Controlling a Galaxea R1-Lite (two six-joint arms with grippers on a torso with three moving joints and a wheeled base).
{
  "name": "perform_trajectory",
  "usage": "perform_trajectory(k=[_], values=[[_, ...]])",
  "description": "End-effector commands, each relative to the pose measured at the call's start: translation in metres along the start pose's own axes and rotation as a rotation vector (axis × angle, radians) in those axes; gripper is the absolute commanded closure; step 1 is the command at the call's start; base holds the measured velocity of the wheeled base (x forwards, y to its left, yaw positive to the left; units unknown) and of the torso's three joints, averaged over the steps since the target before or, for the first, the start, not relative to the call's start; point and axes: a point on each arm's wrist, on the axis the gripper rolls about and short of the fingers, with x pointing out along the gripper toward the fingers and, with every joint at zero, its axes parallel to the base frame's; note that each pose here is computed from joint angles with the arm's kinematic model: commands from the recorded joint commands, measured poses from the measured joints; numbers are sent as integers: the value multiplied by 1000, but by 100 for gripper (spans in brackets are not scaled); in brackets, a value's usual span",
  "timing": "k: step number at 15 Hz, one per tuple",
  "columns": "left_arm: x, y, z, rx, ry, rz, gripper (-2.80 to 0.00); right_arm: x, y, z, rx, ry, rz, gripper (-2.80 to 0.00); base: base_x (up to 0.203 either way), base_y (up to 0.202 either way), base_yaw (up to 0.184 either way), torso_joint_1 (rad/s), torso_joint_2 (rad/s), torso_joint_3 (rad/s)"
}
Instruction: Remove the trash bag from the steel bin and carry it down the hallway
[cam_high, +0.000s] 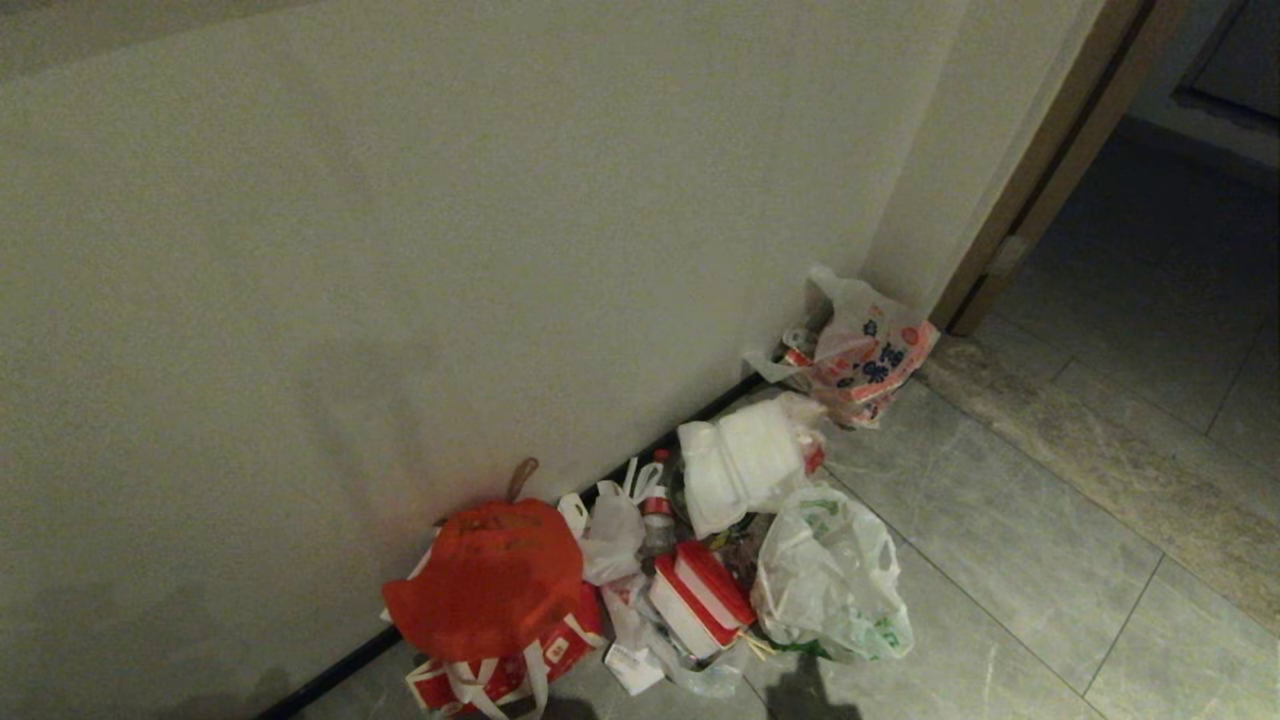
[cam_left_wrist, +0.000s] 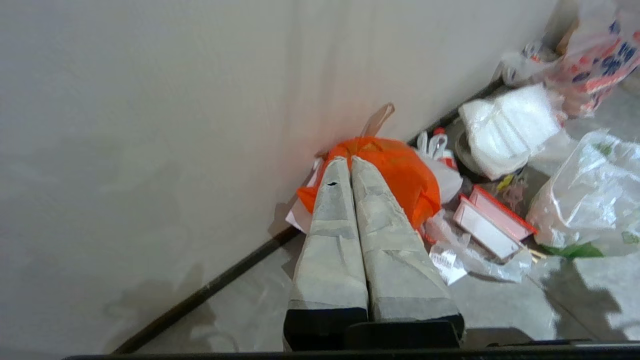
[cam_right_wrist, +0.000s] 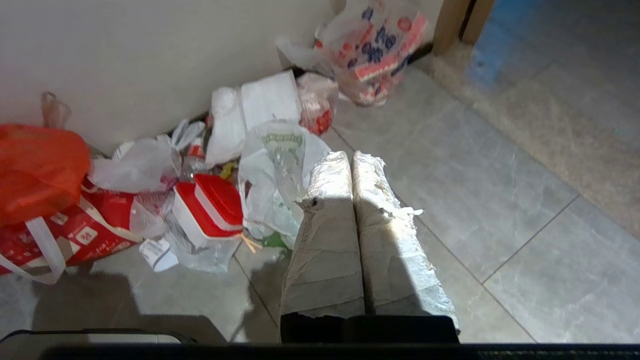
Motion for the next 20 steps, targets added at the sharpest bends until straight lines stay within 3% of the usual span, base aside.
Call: perform_trajectory(k=[1,20], values=[[0,0,0,0,-1,0,0,0,0,0,-1,1,0,0,0,0,0,5,5,203],[0,0,0,1,-1,0,0,0,0,0,-1,2,0,0,0,0,0,1,2,203]])
